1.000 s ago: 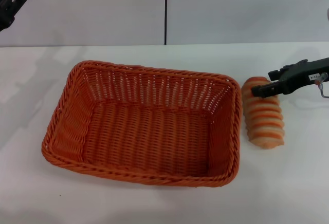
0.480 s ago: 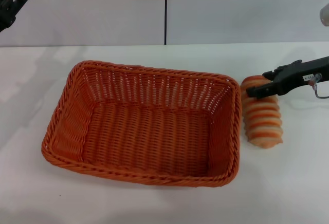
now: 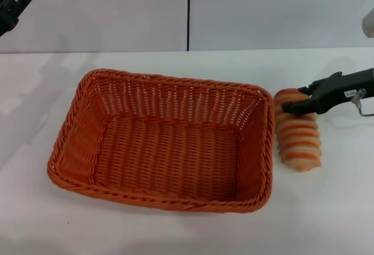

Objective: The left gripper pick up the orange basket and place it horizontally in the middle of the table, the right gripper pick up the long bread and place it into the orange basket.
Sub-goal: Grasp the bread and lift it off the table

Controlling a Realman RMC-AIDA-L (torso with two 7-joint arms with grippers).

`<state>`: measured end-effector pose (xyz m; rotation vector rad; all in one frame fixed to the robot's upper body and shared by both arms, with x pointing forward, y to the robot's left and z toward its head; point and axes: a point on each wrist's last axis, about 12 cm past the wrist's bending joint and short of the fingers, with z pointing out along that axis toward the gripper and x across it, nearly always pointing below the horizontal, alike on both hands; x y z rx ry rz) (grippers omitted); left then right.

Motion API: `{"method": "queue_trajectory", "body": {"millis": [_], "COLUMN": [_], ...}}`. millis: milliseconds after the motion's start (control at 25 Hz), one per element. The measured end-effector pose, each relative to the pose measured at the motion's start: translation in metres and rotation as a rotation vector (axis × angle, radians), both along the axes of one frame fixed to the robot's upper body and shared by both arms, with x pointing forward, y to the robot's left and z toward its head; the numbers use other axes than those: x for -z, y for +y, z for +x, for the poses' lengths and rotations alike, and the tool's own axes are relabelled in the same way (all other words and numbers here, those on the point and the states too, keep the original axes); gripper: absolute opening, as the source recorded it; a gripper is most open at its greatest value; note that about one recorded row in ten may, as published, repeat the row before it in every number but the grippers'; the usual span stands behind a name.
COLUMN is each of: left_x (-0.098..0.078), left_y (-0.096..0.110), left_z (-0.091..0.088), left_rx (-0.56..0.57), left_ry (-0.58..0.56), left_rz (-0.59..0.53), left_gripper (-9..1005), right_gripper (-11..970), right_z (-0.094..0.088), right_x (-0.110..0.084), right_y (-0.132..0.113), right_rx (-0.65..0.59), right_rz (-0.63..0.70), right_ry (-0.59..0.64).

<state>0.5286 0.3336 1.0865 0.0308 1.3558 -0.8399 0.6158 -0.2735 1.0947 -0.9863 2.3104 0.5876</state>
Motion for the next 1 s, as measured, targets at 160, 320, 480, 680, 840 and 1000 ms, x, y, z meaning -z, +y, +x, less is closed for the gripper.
{"method": "queue_trajectory", "body": {"millis": [160,320,480,680,840,1000], "left_x": [0.000,0.000,0.000,-0.001,-0.002,-0.003], "left_y": [0.000,0.000,0.000,-0.001,-0.002,-0.002], "left_z": [0.001,0.001,0.001,0.003,0.005,0.005], "left_rx": [-0.003,-0.004,-0.004,0.000,0.004,0.004], "left_ry": [0.004,0.004,0.004,-0.001,-0.005,-0.005], "left_rz": [0.001,0.001,0.001,0.000,0.000,0.001], "left_gripper": [779,779,779,779,779,779], "right_gripper": [604,565,529,486,457,432], "right_z": [-0.001,-0.001,-0.001,-0.002,-0.006,-0.010], "right_x": [0.000,-0.002,-0.003,-0.004,-0.006,-0.010], "right_y": [-0.002,-0.003,-0.005,-0.005,-0.008,-0.015], "right_rx": [0.007,0.015,0.022,0.025,0.039,0.049], "right_rz": [0.007,0.010,0.009,0.018,0.054,0.103], "right_ry": [-0.005,-0.012,-0.028,-0.028,-0.037,-0.042]}}
